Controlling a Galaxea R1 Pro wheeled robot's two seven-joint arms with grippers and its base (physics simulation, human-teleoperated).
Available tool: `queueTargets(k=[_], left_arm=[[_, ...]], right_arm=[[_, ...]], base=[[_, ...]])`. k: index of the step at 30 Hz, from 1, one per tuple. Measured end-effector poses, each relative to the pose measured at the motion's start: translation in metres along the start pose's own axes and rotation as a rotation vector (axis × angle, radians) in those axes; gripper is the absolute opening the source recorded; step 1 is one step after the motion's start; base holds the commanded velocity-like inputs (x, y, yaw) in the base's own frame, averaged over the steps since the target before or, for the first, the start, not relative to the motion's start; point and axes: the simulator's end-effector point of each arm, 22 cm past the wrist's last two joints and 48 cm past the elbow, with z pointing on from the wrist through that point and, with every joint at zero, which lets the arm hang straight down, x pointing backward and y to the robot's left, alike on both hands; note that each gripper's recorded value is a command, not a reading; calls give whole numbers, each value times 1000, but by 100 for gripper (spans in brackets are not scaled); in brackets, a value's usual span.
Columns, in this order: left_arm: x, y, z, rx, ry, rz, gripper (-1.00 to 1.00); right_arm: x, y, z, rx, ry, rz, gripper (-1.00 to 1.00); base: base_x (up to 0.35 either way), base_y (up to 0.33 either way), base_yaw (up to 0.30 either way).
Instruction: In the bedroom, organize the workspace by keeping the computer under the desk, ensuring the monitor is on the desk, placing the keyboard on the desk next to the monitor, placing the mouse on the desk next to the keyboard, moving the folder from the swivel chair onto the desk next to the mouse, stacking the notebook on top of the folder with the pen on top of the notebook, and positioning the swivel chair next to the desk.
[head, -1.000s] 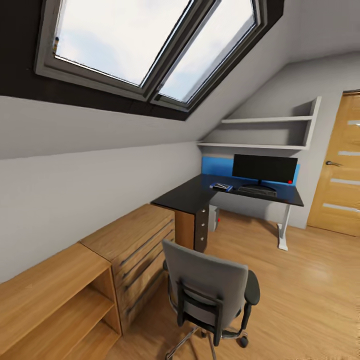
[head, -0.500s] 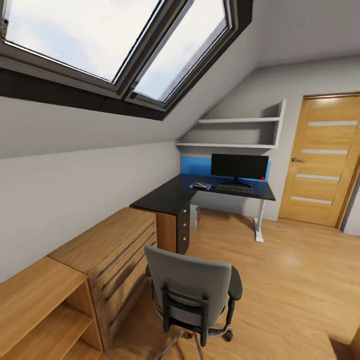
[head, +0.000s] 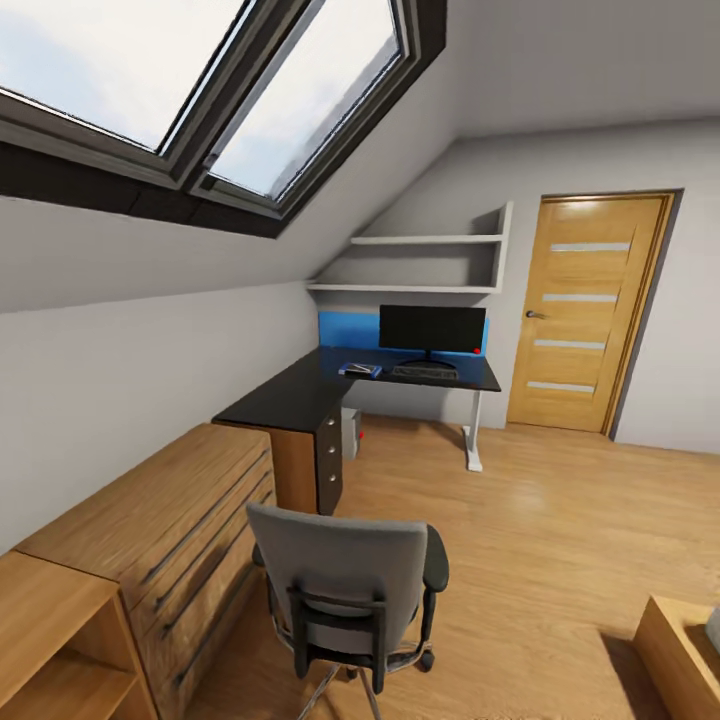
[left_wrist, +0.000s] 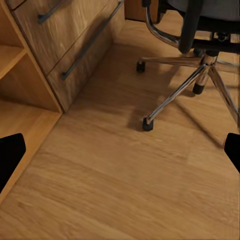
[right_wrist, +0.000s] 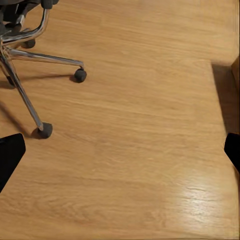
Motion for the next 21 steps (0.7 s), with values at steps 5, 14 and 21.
queueTargets(k=[5,14,21], left_arm=[[1,0,0,0,3,0,100],[3,0,-1,-1,10,1,100],[5,1,-2,-2,17,2,100]], right_arm=[[1,0,0,1,3,0,100],[4,-5,-1,20,13,11,100],[7,-6,-3,27,25,15,100]], base=[[24,29,-291],[4,4,-266],[0,0,-249]])
